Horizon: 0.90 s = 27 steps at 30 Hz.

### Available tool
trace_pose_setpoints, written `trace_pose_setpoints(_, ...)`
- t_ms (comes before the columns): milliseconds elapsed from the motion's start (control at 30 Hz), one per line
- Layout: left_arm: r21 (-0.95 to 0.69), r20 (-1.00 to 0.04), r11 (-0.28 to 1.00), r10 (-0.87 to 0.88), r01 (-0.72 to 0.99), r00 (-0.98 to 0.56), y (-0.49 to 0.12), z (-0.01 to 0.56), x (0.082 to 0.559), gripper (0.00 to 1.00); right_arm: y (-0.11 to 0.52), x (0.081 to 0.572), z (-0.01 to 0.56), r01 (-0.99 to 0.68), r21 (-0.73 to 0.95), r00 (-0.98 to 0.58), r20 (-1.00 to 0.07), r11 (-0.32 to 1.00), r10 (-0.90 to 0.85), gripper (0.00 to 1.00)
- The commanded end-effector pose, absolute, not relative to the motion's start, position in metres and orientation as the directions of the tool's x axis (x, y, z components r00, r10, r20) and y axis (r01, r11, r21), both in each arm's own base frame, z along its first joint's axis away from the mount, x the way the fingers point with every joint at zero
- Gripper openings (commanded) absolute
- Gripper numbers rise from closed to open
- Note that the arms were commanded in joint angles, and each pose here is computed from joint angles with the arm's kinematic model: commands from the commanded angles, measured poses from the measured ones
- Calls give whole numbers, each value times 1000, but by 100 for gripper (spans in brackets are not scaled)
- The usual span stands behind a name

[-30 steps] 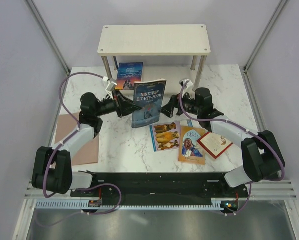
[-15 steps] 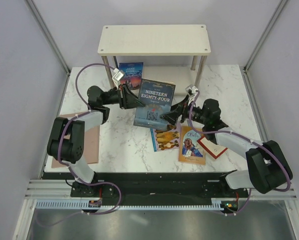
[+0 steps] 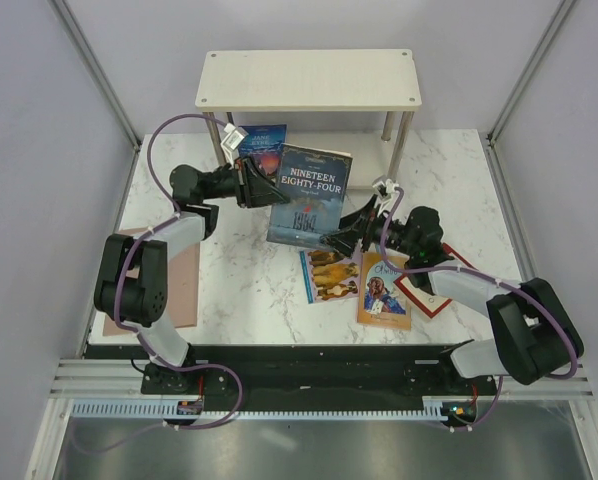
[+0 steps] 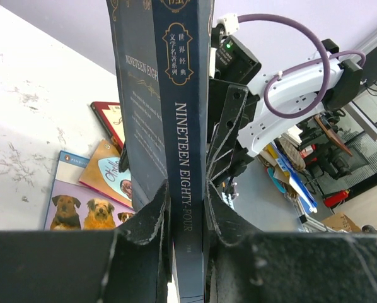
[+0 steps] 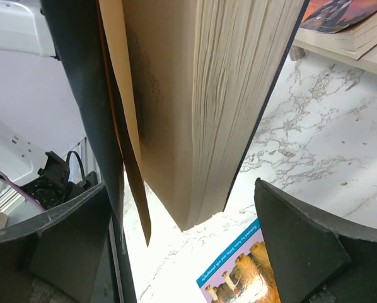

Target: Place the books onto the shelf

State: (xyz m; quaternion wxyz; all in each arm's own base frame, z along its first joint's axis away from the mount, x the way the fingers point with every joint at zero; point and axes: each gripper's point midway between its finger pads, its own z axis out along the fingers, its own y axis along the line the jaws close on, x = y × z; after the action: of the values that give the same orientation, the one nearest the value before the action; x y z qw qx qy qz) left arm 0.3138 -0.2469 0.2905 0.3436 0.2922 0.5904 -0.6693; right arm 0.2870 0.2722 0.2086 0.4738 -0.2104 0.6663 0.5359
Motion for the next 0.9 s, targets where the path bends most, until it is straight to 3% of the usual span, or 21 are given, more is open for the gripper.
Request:
trace_pose_setpoints(0,-193,-949,-104,-233,976,-213,-242,357,291,2,277,279,222,-834,473,-414,-877,283,244,98)
trace_pose_setpoints(200,-196,-946,-112,-240,974,-218,-242,364,288,2,284,272,224,-836,500,-439,-857,226,272,98)
trace_pose_setpoints(500,-162,-954,-129,-231,978,-189,-239,382,265,2,285,282,204,-817,494,-444,-868,295,224,98)
trace_pose_setpoints(867,-251,-941,-171,-186,953,-281,-255,350,271,2,301,277,227,-843,503,-441,-849,190,291,98)
